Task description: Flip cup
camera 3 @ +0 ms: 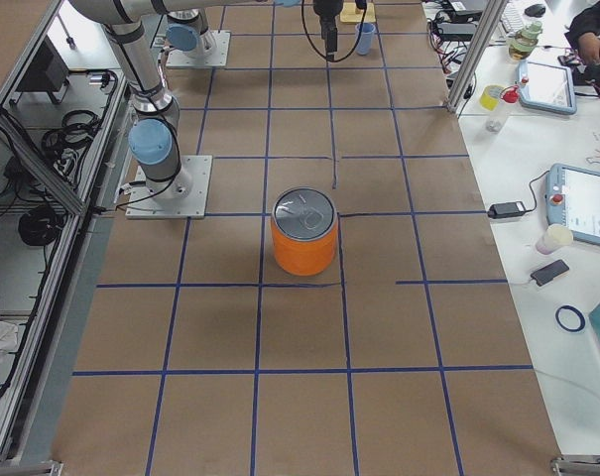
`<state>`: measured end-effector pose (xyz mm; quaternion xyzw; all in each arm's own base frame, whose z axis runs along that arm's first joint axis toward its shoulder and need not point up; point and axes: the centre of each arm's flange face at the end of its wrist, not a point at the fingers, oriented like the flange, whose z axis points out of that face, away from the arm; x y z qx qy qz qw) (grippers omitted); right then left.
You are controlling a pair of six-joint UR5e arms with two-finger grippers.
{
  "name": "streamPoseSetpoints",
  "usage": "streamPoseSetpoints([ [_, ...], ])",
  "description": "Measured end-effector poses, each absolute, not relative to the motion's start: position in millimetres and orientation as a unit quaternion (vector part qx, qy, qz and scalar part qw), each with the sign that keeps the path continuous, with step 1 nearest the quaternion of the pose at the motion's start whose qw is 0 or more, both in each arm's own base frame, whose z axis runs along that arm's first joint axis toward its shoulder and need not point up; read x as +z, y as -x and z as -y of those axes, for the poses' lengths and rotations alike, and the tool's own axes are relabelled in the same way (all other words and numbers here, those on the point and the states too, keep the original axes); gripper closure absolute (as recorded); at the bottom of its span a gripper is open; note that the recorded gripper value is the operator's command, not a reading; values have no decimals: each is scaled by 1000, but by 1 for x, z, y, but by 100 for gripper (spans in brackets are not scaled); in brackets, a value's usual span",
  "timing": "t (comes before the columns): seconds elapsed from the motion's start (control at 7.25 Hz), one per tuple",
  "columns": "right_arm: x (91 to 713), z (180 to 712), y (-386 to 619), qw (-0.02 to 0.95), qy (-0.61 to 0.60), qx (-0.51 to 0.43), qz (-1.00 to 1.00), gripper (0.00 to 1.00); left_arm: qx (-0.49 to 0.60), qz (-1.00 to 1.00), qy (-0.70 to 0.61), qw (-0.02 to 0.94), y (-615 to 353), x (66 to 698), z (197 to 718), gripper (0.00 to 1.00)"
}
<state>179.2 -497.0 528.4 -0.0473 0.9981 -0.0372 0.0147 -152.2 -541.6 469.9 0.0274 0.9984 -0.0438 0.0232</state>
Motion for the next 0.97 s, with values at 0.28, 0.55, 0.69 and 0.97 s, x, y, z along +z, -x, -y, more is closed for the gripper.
streamPoseSetpoints([
  [0.28,535,496,-173,0,44,-35,-998,0,-68,-997,-29,22,157,515,501,0],
  [0.55,551,485,-171,-1,49,-42,-998,0,-80,-996,-21,21,147,526,498,0],
  [0.69,559,481,-170,1,64,-54,-996,0,-84,-996,-14,20,141,530,499,0],
  [0.97,560,479,-170,-1,77,-64,-995,0,-85,-996,-10,23,135,530,499,0],
])
